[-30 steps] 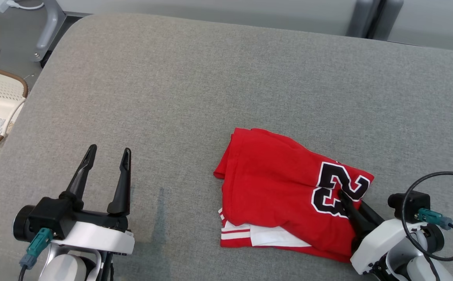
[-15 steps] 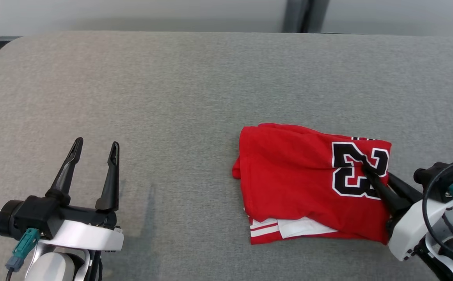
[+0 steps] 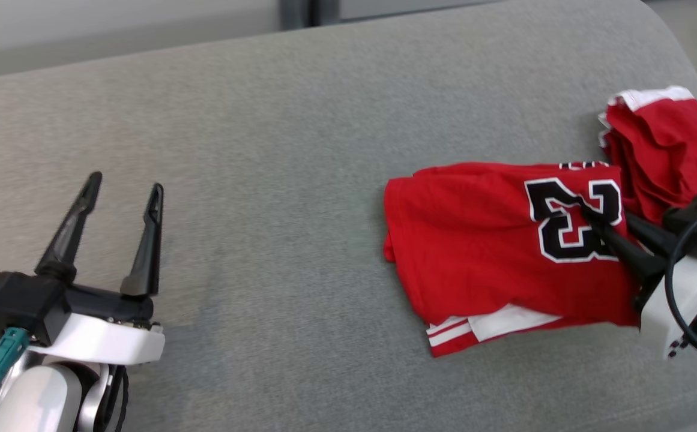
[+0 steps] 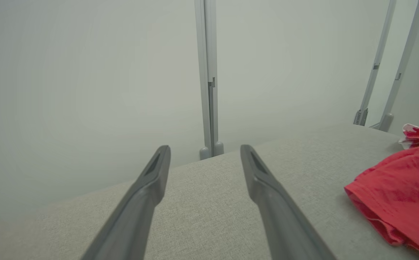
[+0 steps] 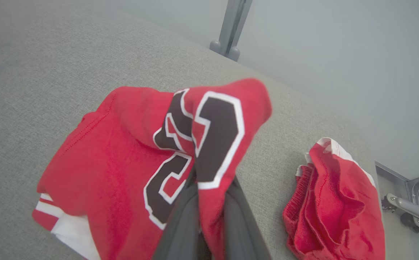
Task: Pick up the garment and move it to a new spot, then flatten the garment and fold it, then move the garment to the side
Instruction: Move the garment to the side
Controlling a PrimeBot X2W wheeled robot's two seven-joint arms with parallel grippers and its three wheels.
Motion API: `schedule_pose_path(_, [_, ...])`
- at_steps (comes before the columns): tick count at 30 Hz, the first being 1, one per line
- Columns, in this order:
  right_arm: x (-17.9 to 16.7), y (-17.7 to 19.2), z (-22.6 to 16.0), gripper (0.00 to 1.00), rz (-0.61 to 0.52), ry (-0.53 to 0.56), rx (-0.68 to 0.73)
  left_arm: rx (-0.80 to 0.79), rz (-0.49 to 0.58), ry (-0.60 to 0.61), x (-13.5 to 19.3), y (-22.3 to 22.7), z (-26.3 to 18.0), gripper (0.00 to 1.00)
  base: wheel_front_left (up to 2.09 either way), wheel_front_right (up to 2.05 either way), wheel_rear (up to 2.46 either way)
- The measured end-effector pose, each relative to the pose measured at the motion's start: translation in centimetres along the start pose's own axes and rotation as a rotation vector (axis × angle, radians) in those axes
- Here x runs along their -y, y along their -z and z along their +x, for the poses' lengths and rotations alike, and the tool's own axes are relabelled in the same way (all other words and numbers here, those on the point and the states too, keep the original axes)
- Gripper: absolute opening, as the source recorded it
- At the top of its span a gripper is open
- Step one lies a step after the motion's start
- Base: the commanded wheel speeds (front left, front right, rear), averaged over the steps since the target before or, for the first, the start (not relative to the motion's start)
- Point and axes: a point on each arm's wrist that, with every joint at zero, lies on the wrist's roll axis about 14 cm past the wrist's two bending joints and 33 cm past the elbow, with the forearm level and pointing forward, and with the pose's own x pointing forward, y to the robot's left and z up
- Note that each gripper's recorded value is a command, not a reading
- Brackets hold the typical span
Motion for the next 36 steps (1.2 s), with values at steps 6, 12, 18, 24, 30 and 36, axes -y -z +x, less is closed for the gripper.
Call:
schedule_pose_path(6, [3.7,-0.4,0.4,0.00,-0.068,0.045,-0.025,-0.028,-0.010,0.094,2.1,2.0,2.8,1.00,0.00,0.00,0.00])
schedule_pose_path(12, [9.0,-0.3,0.2,0.00,-0.163,0.132,-0.077,-0.067,-0.024,0.147,3.2,4.5,4.6,1.00,0.00,0.00,0.00])
schedule_pose_path(18, [14.8,0.7,-1.6,0.00,-0.259,0.251,-0.188,-0.099,-0.026,0.180,3.6,6.4,5.4,1.00,0.00,0.00,0.00])
schedule_pose_path(24, [19.4,1.2,-2.0,0.00,-0.291,0.375,-0.228,-0.108,-0.026,0.210,4.1,7.5,6.6,1.00,0.00,0.00,0.00])
schedule_pose_path(30, [21.2,3.8,0.1,0.00,-0.262,0.448,-0.230,-0.119,-0.030,0.234,4.3,8.8,7.5,1.00,0.00,0.00,0.00])
schedule_pose_path(36, [21.8,6.7,1.7,0.35,-0.229,0.505,-0.225,-0.139,-0.030,0.235,4.0,10.0,7.6,1.00,0.00,0.00,0.00])
